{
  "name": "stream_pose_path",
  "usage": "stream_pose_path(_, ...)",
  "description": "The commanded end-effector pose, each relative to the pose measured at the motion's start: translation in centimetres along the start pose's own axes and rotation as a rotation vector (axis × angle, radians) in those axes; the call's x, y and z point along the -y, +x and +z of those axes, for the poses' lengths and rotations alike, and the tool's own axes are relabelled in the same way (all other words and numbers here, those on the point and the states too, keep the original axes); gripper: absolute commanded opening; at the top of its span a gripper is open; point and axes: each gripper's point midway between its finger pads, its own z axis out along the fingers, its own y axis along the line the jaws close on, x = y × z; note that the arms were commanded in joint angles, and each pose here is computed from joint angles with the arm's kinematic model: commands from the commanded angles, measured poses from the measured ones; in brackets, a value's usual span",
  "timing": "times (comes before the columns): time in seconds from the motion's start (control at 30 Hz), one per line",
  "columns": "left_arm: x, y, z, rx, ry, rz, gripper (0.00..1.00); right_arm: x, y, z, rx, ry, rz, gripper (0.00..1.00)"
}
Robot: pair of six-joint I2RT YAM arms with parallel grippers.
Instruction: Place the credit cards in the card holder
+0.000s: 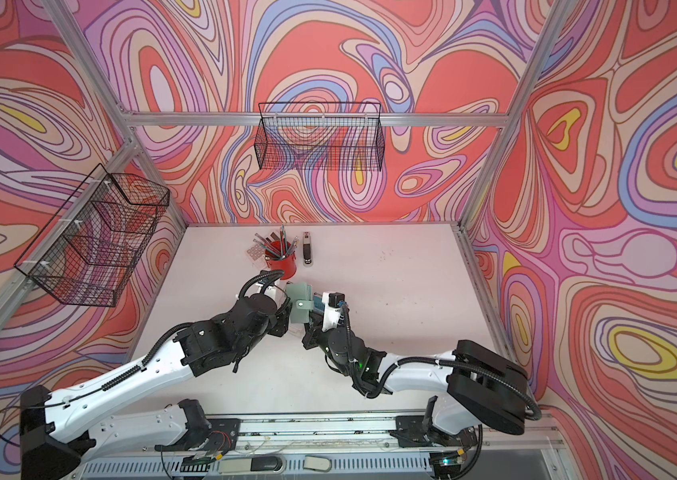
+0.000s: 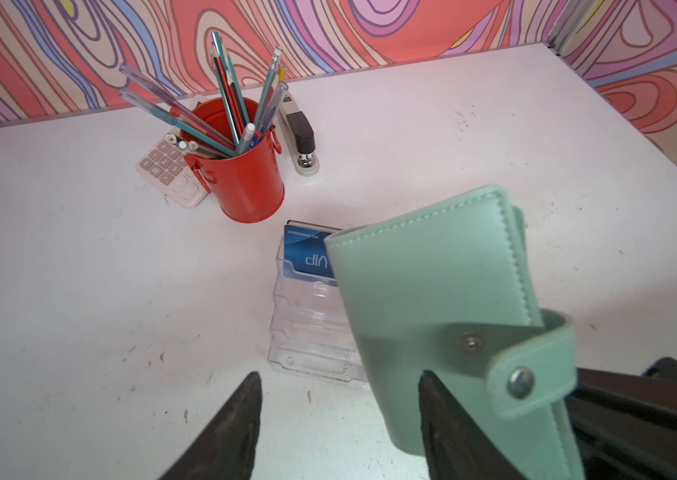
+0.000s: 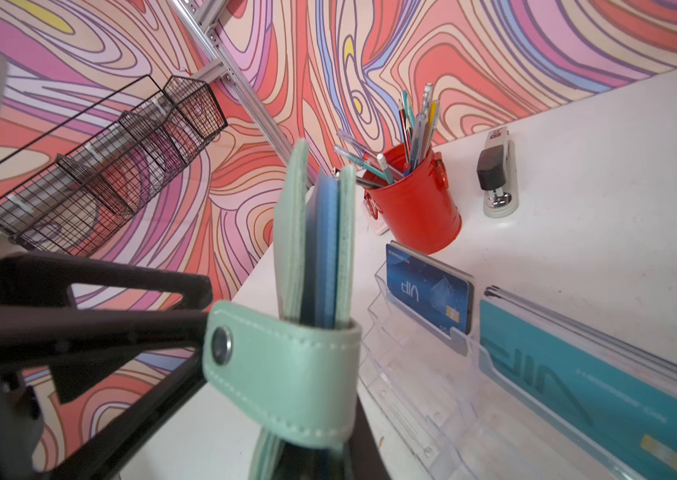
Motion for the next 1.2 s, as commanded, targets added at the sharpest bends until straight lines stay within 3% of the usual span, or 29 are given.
stream_pose_path(0.0, -2.2, 0.6, -0.6, 0.008, -0.084, 0.002, 0.60, -0.1, -1.7, -0.5, 0.066, 0.012, 0.038, 0.00)
stream_pose_path(0.33, -3.6, 0.9, -0.7, -0.002, -0.085, -0.060, 0.56, 0.4, -2.4, -1.2, 0.093, 0.032, 0.055, 0.00)
stream_pose_path(0.4, -2.1, 0.8, -0.8, -0.004, 0.006, -0.068, 0.59, 0.2, -2.3, -1.1, 0.090, 0.016, 0.051, 0.00)
stream_pose_path(0.5, 2.8, 0.6, -1.7, -0.012, 0.295, -0.046, 0.66, -0.8, -2.0, -0.9, 0.075, -0.032, 0.046, 0.00)
stream_pose_path(0.57, 4.5, 0.4, -2.0, -0.014, 0.372, -0.035, 0.70, -1.4, -1.9, -0.7, 0.069, -0.065, 0.046, 0.00)
stream_pose_path(0.7, 4.0, 0.3, -1.1, -0.027, 0.304, -0.017, 0.76, -2.5, -1.7, -0.4, 0.057, -0.110, 0.025, 0.00)
stream_pose_path(1.0, 5.1, 0.0, -1.0, -0.019, 0.352, -0.014, 0.95, -2.7, -0.8, 0.6, 0.025, -0.100, -0.006, 0.00)
stream_pose_path(1.17, 5.0, -0.2, -0.8, -0.016, 0.344, -0.016, 0.99, -2.9, -0.2, 1.1, 0.004, -0.102, -0.020, 0.00)
